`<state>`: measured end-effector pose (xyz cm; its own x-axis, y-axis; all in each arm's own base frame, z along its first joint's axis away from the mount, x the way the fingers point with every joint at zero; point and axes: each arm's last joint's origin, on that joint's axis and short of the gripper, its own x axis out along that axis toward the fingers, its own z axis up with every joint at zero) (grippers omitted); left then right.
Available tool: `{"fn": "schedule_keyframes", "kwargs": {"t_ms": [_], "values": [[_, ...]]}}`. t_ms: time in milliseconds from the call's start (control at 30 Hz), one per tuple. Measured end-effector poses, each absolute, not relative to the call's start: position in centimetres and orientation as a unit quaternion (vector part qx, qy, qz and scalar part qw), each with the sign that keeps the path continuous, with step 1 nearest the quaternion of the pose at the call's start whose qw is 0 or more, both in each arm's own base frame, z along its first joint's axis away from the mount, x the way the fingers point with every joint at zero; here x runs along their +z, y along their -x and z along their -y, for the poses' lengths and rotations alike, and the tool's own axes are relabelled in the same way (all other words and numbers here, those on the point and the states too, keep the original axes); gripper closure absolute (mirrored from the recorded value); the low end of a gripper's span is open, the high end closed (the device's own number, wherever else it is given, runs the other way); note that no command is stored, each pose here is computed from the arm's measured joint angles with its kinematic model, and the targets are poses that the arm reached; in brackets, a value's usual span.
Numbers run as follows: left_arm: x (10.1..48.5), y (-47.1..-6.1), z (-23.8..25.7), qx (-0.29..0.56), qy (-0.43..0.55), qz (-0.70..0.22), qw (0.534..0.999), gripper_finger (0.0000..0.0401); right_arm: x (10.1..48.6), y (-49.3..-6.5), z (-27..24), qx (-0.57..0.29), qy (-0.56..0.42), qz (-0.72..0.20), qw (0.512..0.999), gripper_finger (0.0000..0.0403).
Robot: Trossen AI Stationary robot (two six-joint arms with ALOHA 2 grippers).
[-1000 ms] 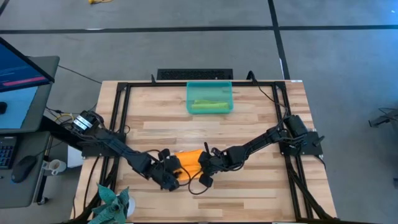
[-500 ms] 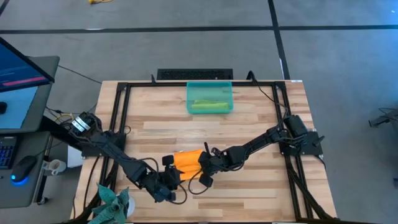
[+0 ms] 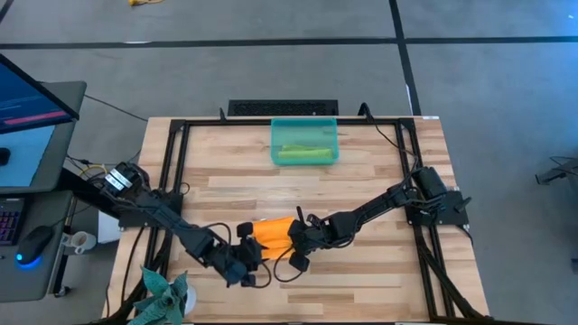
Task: Roll microfiber towels into tight, uniform cylinder then place into a basket
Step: Roll the yellow microfiber towel
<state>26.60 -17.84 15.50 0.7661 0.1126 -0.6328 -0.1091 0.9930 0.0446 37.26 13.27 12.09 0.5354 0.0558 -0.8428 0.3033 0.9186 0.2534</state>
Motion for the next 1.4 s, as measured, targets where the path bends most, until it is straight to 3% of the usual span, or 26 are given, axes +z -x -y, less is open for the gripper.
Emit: {"fn": "schedule_keyframes", "kwargs": {"t_ms": [300, 567, 767, 1167, 1400], "values": [[11.5, -27.8, 16.8, 0.058, 0.000, -0.393, 0.918, 0.0264, 12.1, -37.2, -13.3, -0.073, -0.188, -0.478, 0.855, 0.0387], [11.3, -28.4, 16.0, 0.059, 0.073, -0.436, 0.895, 0.0264, 12.1, -37.2, -13.3, -0.073, -0.187, -0.480, 0.854, 0.0382], [11.2, -28.3, 16.0, 0.060, 0.075, -0.441, 0.892, 0.0264, 12.1, -37.0, -13.8, -0.069, -0.182, -0.479, 0.856, 0.0375], [11.1, -28.3, 16.0, 0.060, 0.073, -0.444, 0.891, 0.0264, 12.0, -36.8, -14.3, -0.085, -0.163, -0.466, 0.865, 0.0255], [11.0, -28.3, 16.0, 0.059, 0.072, -0.446, 0.890, 0.0264, 12.8, -36.8, -13.7, -0.051, -0.179, -0.484, 0.855, 0.0198]]}}
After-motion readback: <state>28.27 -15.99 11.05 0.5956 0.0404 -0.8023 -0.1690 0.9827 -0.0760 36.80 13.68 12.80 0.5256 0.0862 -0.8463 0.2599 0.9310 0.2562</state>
